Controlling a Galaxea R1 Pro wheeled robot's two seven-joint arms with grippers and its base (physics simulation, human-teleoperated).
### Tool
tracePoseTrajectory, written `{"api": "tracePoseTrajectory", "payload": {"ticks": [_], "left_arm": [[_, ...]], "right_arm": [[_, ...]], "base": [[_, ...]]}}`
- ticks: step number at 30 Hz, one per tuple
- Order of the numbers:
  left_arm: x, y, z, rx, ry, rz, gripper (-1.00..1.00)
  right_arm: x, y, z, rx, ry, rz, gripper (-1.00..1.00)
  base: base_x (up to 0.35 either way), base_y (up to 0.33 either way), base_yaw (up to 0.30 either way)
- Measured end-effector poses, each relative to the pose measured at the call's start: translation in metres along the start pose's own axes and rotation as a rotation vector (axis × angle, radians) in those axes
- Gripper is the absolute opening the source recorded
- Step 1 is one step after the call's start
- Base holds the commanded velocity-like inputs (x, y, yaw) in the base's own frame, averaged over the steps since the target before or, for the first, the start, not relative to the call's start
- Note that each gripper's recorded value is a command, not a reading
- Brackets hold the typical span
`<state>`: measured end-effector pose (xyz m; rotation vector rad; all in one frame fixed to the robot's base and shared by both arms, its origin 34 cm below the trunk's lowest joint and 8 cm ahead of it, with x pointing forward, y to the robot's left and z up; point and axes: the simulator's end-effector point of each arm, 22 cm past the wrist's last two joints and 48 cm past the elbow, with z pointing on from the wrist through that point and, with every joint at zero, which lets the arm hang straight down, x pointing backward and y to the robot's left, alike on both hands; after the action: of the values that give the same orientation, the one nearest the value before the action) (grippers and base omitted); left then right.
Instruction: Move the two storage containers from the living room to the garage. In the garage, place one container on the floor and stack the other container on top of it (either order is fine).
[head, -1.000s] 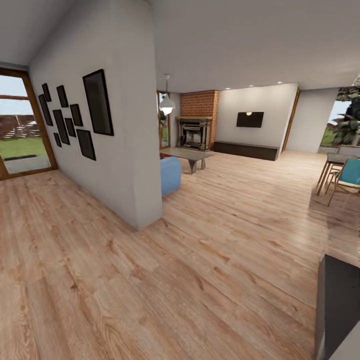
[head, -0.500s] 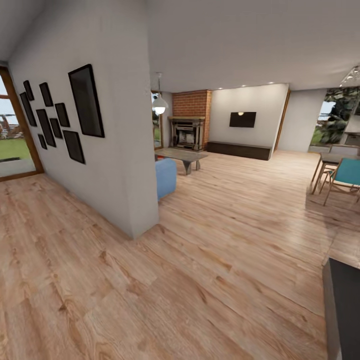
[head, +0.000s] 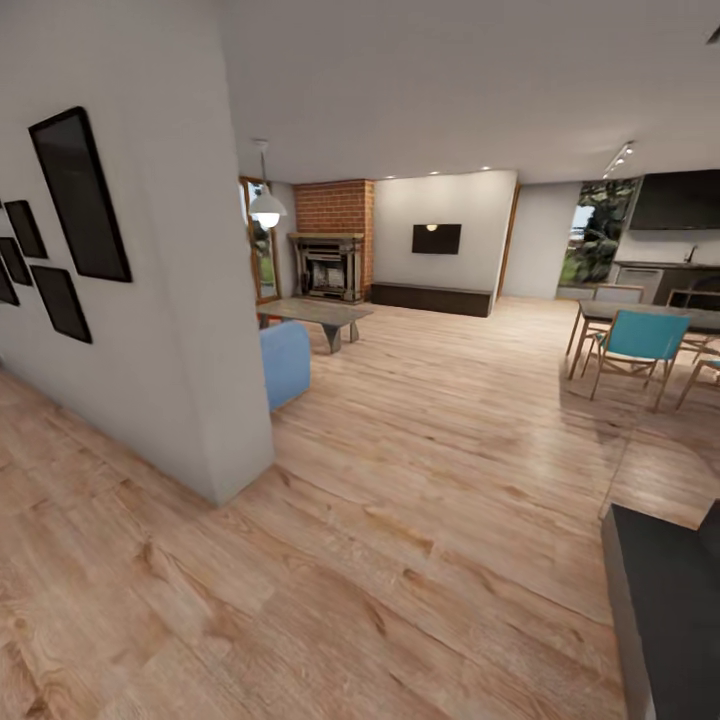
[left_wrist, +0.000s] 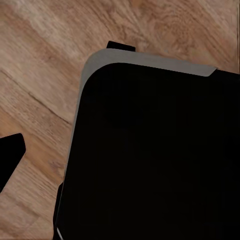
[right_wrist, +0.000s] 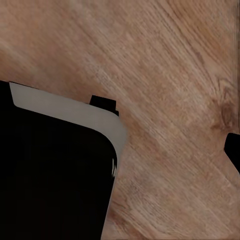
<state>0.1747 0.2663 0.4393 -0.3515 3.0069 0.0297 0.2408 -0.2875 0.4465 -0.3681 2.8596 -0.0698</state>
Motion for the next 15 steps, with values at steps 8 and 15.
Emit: {"api": "tracePoseTrajectory", "payload": {"ticks": [8, 15], "left_arm": [[0.0, 0.0, 0.0, 0.0, 0.0, 0.0, 1.0], [0.0, 0.0, 0.0, 0.0, 0.0, 0.0, 1.0]], "right_arm": [[0.0, 0.0, 0.0, 0.0, 0.0, 0.001, 1.0], [0.0, -0.0001, 0.0, 0.0, 0.0, 0.001, 1.0]], "base": [[0.322, 0.0, -0.286], [0.322, 0.0, -0.286]]}}
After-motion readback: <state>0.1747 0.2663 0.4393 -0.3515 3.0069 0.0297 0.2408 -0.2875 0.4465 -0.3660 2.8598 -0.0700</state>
